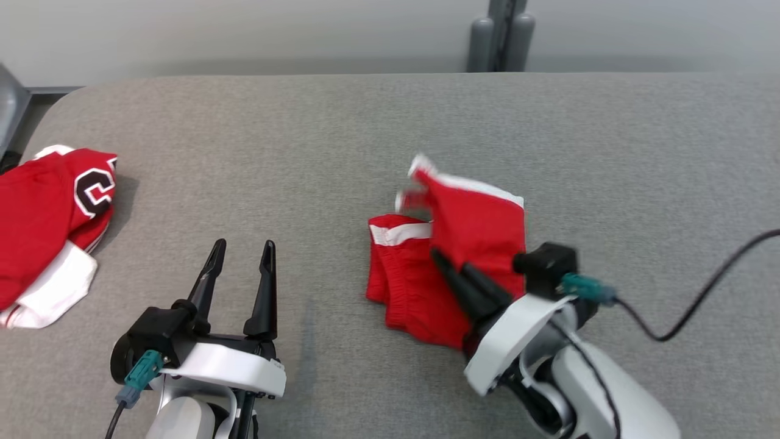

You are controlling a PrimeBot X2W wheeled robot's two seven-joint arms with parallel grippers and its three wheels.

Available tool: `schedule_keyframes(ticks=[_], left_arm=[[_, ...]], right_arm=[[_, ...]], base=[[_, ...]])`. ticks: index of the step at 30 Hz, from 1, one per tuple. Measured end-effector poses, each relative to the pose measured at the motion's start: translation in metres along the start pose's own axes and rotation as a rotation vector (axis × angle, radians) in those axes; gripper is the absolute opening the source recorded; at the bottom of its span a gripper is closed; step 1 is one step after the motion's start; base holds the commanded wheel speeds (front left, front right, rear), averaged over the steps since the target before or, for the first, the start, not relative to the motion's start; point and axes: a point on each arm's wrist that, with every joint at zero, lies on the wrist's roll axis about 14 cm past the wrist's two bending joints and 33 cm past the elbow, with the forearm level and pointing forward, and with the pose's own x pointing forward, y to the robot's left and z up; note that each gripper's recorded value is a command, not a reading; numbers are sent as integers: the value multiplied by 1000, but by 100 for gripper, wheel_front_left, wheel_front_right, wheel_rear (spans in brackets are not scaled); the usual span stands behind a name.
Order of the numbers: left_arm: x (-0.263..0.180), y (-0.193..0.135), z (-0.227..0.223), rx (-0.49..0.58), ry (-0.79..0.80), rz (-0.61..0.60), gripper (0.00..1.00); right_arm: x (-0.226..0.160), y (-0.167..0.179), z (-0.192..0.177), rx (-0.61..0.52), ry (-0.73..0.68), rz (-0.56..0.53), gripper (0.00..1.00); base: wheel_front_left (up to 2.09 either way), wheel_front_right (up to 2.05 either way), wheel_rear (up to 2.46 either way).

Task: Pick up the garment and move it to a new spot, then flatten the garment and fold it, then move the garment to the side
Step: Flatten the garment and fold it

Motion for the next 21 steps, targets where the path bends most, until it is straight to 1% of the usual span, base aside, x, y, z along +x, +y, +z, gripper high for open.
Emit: schedule_keyframes(ticks=[4, 6, 9, 10, 11, 12, 13, 18, 21], left_arm=[[-4, 8, 1, 1, -2, 25, 100], [-5, 12, -1, 0, 3, 35, 100], [-6, 12, -2, -1, 4, 38, 100], [-5, 12, -2, 0, 5, 38, 100], [-5, 12, -3, 0, 6, 37, 100], [-5, 11, -3, -1, 7, 35, 100], [-5, 10, -4, -2, 9, 34, 100], [-4, 7, -6, -4, 13, 24, 100], [-3, 6, -5, -2, 12, 18, 100]], right_arm=[[3, 32, -35, -12, 110, 94, 0], [2, 39, -50, -30, 153, 117, 0], [-3, 40, -65, -59, 200, 123, 0], [-6, 40, -70, -65, 212, 121, 18], [-7, 39, -73, -71, 219, 118, 45], [-8, 38, -73, -75, 217, 116, 78], [-8, 38, -73, -81, 213, 115, 100], [-11, 46, -66, -110, 173, 138, 100], [-11, 45, -51, -129, 111, 136, 100]], base=[[0, 0, 0], [0, 0, 0], [0, 0, 0], [0, 0, 0], [0, 0, 0], [0, 0, 0], [0, 0, 0], [0, 0, 0], [0, 0, 0]])
